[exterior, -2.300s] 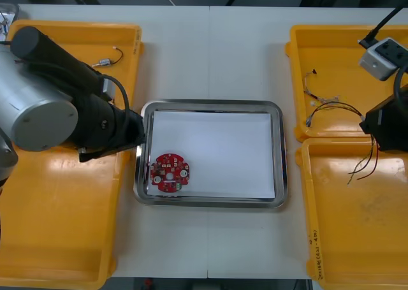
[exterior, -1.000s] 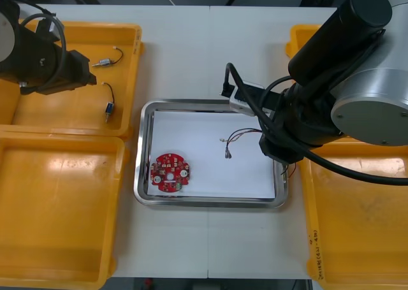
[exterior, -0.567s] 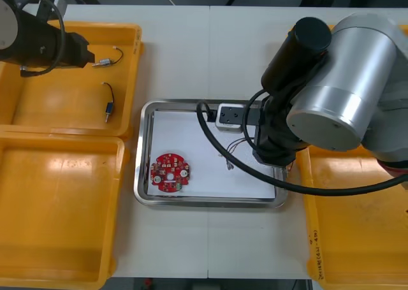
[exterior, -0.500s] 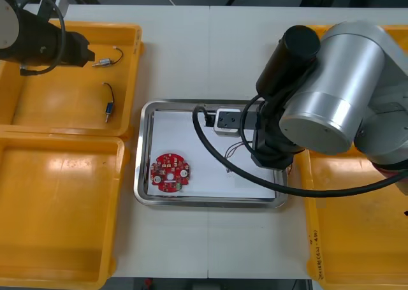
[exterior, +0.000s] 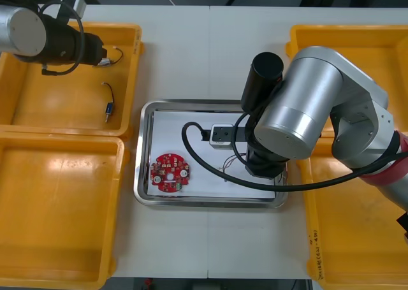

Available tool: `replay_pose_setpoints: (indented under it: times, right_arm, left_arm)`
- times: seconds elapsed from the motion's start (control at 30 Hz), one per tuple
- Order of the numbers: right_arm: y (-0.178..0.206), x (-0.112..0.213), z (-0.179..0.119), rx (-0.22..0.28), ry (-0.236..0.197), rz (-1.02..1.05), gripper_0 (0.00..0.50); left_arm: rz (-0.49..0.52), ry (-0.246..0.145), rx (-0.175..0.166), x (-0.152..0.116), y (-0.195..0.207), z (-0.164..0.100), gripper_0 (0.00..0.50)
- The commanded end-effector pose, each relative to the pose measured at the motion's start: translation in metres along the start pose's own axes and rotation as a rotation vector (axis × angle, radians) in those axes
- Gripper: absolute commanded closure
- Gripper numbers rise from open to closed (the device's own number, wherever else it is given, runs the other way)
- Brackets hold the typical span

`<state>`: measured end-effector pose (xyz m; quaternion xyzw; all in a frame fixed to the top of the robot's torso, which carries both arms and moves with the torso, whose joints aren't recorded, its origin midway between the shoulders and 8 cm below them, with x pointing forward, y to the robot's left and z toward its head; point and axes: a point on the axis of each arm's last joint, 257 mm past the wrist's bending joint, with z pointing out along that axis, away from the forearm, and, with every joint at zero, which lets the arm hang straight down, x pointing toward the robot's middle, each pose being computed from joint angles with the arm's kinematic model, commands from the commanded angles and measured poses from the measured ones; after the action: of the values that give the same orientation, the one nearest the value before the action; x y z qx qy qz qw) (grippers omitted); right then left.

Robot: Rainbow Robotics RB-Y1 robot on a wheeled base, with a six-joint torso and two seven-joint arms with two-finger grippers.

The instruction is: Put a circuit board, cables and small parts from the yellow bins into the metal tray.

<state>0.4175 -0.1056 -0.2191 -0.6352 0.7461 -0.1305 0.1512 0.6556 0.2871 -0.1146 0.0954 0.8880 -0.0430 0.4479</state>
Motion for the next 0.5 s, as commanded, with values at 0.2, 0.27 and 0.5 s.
replay_pose_setpoints:
  times: [0.2, 0.27, 0.5]
  right_arm:
    - [-0.004, -0.040, 0.004, 0.030, -0.036, -0.017, 0.500]
    - [-0.004, -0.041, 0.007, 0.029, -0.029, -0.008, 0.500]
    - [0.002, -0.041, 0.017, 0.041, -0.009, -0.038, 0.500]
  left_arm:
    - [0.251, -0.071, 0.020, -0.038, -0.013, -0.004, 0.000]
    - [0.270, -0.075, 0.020, -0.039, -0.013, -0.004, 0.000]
    - [0.310, -0.091, 0.035, -0.038, -0.014, 0.003, 0.000]
